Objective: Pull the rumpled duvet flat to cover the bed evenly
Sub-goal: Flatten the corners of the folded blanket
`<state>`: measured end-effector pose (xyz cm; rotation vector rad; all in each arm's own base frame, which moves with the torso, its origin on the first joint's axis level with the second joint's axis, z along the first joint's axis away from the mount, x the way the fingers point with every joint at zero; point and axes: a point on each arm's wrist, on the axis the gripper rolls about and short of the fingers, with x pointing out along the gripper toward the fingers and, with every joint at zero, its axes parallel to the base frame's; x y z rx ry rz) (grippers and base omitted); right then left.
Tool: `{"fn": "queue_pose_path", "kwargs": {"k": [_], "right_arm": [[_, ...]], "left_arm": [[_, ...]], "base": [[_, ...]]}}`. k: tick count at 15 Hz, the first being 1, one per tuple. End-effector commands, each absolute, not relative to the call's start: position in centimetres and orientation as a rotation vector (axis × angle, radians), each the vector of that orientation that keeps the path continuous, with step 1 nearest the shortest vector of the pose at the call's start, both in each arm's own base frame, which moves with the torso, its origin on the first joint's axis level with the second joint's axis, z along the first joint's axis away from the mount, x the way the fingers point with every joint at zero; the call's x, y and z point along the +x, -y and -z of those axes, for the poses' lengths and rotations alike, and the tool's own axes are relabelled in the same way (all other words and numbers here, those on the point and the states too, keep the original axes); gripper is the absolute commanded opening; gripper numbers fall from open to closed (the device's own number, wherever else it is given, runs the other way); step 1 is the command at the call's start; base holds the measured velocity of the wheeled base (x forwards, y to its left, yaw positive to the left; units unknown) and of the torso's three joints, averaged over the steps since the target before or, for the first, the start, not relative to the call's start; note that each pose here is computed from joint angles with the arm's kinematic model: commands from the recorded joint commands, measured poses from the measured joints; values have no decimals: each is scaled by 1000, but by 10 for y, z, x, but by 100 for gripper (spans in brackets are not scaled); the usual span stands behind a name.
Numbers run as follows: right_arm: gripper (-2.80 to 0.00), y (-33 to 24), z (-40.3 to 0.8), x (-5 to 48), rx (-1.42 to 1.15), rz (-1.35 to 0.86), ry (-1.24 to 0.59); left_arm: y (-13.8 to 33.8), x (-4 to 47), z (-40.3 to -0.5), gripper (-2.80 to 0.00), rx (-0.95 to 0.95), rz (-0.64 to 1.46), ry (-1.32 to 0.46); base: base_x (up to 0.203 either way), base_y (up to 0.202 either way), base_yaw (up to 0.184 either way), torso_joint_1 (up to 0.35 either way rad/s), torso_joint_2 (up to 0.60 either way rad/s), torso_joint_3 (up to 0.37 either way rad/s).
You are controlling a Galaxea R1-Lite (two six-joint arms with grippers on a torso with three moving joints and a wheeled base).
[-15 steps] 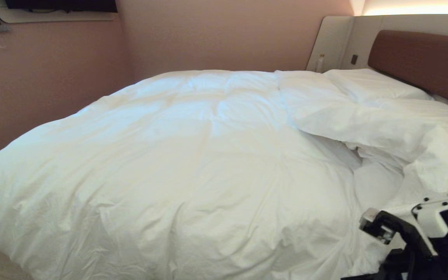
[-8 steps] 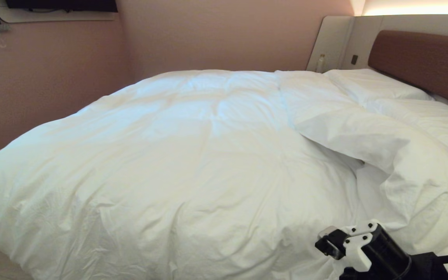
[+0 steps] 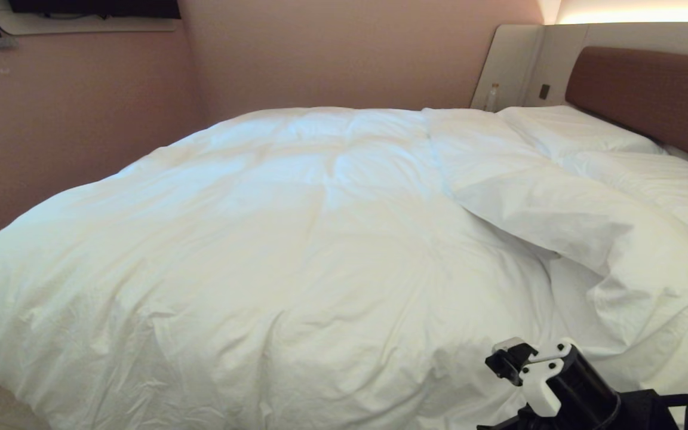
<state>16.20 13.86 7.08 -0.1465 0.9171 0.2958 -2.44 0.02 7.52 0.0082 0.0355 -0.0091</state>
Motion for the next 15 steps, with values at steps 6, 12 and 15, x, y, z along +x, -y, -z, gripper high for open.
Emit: {"fn": "queue_pose_path", "kwargs": {"k": [6,12,15], "right_arm": [[0,-109,-90,131,-198,-226,-927],[0,-63,-144,81,-210,-206,-924],[0,-58,-142,75,-289,-180,-1041]], "left_arm": [[0,-24,-75,-280,8,9,-36],[0,-24,-75,-280,8,9,-35],[0,-24,-75,-280,8,8,-36]], "base": [[0,0,0,0,0,0],[0,0,0,0,0,0],[0,0,0,0,0,0]]}}
